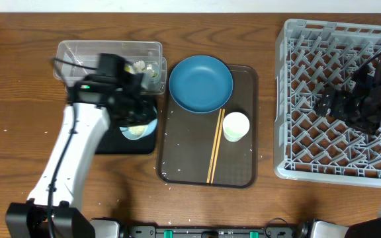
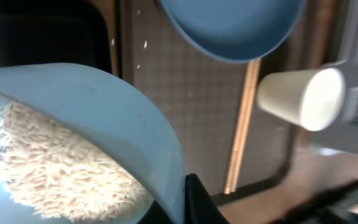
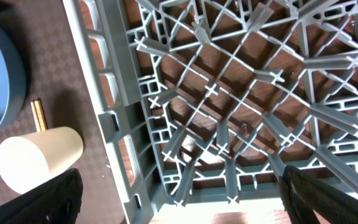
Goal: Sort waste into correct bins and load items into the dishwasher rack
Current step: 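Tip the rice bowl over the black tray to pour out the rice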
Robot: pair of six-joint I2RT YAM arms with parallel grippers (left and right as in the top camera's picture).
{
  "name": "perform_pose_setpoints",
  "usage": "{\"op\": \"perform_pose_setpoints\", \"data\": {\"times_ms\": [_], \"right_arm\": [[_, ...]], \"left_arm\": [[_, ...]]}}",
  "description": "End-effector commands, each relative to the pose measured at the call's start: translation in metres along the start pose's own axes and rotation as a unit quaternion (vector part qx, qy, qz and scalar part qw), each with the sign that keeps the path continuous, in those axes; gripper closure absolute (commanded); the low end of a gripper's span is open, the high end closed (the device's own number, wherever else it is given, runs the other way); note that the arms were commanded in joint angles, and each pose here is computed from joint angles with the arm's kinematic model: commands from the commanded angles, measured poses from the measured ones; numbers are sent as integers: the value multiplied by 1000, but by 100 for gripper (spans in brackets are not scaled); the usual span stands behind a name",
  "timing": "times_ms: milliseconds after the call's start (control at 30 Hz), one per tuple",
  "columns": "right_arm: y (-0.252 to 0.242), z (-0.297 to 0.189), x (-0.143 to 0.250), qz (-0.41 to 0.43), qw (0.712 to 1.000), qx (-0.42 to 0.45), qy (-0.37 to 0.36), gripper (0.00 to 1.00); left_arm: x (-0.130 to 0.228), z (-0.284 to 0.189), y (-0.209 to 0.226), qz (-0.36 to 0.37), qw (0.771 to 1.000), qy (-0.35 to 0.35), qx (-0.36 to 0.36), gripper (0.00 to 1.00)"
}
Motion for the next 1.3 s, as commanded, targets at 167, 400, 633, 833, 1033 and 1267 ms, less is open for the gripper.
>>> {"op": "perform_pose_setpoints", "data": {"times_ms": [167, 400, 633, 833, 1033, 1267], "right_arm": [[2, 1, 2, -10, 1000, 0, 5, 1], [2, 1, 2, -14, 1000, 0, 5, 1], [2, 1, 4, -13, 1000, 0, 9, 1], [2, 1, 4, -17, 1000, 0, 9, 1], [2, 1, 4, -17, 1000, 0, 9, 1], [2, 1, 4, -17, 1000, 0, 9, 1]], "left_arm": [[-11, -15, 16, -17, 967, 30, 251, 94], [-30, -3, 43, -102, 936, 50, 333, 94], [-49, -8, 69, -181, 881, 42, 434, 94], [-57, -24, 92, -252, 851, 29, 460, 94], [-61, -31, 110, -266, 852, 5, 451, 94], [-62, -32, 115, -221, 873, -26, 435, 94]]}}
Point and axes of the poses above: each gripper's point midway between its finger pads, its own z axis out along the fingers, its own y axis along the line the jaws close on, x = y × z, the point moved 5 cm from there along -z, back along the fingers, and after that the axes turned 13 degrees about -z, right-handed, at the moved point
